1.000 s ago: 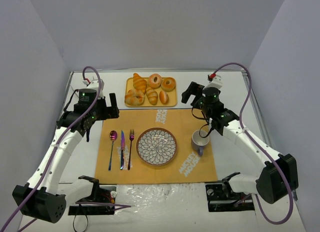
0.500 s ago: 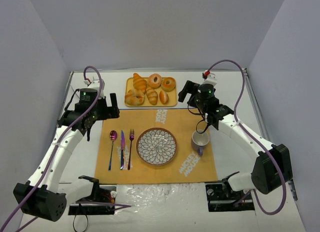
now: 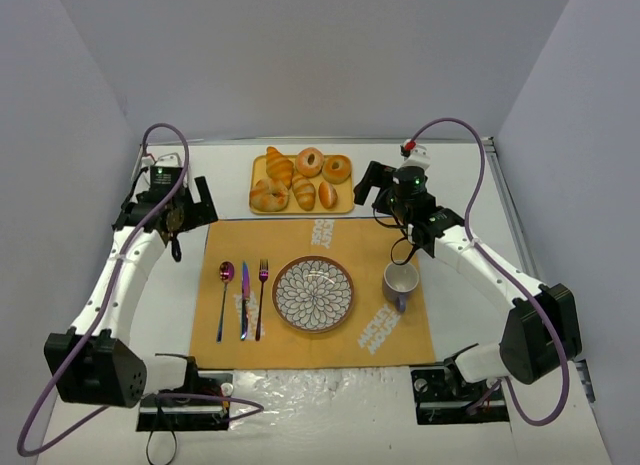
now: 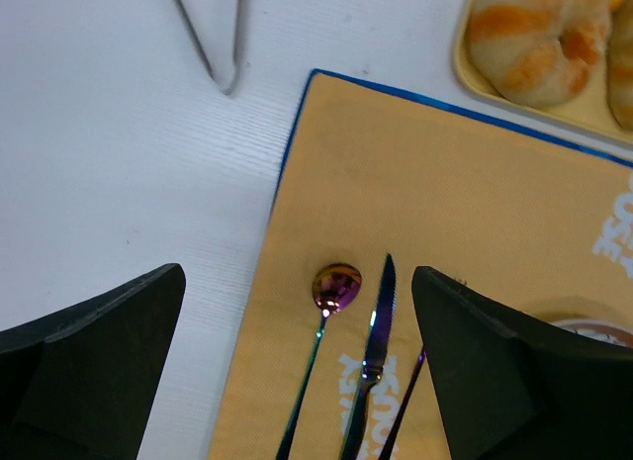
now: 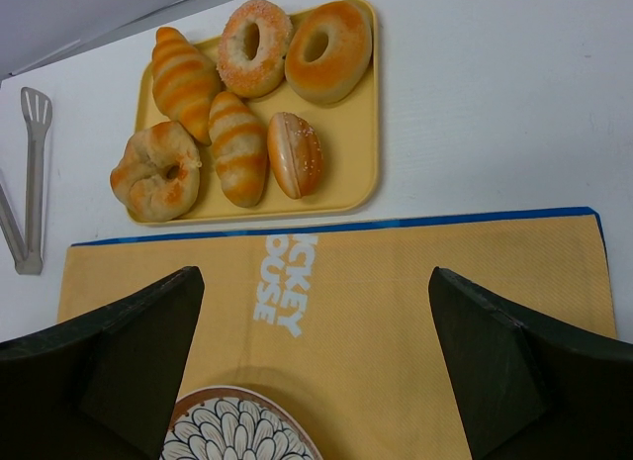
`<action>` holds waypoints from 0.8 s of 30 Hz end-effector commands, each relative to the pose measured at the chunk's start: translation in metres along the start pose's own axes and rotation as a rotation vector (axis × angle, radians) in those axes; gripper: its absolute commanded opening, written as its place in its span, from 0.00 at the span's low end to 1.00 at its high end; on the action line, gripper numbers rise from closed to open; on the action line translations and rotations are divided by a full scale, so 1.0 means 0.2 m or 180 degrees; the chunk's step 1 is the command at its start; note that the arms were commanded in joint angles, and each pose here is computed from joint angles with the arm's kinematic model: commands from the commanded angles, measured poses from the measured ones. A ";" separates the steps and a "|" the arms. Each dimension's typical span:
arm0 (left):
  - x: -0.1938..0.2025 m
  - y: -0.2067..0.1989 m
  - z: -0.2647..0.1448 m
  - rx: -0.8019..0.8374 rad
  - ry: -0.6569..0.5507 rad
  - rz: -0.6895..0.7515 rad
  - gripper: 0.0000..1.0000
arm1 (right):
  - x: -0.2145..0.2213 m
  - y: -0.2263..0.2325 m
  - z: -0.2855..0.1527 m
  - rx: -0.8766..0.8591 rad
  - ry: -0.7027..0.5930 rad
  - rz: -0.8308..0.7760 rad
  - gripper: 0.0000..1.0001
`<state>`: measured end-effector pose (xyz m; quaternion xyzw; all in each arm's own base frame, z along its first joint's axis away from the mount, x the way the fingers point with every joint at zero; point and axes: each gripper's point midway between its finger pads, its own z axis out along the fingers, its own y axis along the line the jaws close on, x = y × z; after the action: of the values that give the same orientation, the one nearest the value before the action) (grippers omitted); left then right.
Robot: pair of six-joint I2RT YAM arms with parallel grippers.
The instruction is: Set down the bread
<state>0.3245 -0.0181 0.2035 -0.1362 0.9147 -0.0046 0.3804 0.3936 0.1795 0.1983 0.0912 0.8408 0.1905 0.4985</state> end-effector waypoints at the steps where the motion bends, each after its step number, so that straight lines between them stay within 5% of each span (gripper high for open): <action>1: -0.19 0.12 0.05 -0.0345 -0.0169 -0.0349 0.97 | -0.21 0.14 -0.05 -0.0275 -0.0336 0.0009 0.94; 13: -0.37 0.33 0.46 -0.0741 0.0038 -0.0699 0.97 | -0.29 0.18 -0.15 -0.0426 -0.0460 0.0003 0.95; 24: -0.30 0.35 0.81 -0.0757 0.0479 -0.0574 0.97 | -0.35 0.17 -0.22 -0.0416 -0.0584 -0.0012 0.96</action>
<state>0.4429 0.0671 0.1032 -0.2582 0.9284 0.0581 0.2608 0.3831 0.1806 0.2373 0.0736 0.8180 0.2191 0.5267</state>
